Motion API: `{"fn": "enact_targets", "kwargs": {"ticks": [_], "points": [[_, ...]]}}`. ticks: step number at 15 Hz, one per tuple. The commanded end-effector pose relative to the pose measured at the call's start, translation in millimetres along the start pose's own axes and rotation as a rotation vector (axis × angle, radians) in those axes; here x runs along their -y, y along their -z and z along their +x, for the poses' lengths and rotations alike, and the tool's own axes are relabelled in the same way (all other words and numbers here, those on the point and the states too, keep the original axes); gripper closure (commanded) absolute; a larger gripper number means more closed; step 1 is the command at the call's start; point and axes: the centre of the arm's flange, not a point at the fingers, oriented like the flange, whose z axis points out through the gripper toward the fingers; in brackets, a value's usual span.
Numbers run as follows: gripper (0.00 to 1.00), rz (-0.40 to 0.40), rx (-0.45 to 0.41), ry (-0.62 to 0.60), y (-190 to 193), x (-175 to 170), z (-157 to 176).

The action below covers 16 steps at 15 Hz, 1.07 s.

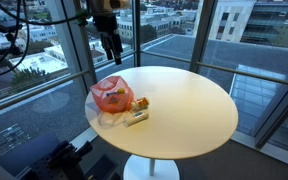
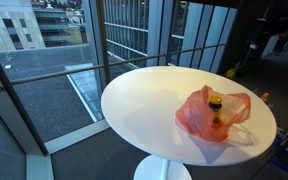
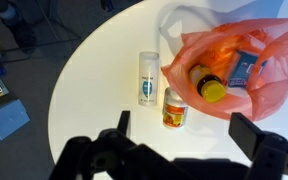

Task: Put the white bottle into the carrier bag

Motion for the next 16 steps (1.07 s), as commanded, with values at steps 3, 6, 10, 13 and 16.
{"fn": "enact_targets", "kwargs": {"ticks": [3, 6, 10, 13, 16], "points": [[0.0, -0.015, -0.021, -0.042, 1.1, -3.5, 6.9], [0.0, 0.02, -0.029, -0.094, -8.7, -10.0, 20.6], [0.0, 0.072, -0.037, -0.12, -34.9, -13.6, 47.1], [0.0, 0.083, -0.03, -0.133, -65.9, -9.2, 64.8], [0.0, 0.091, -0.017, -0.136, -95.1, -3.8, 79.5]]}}
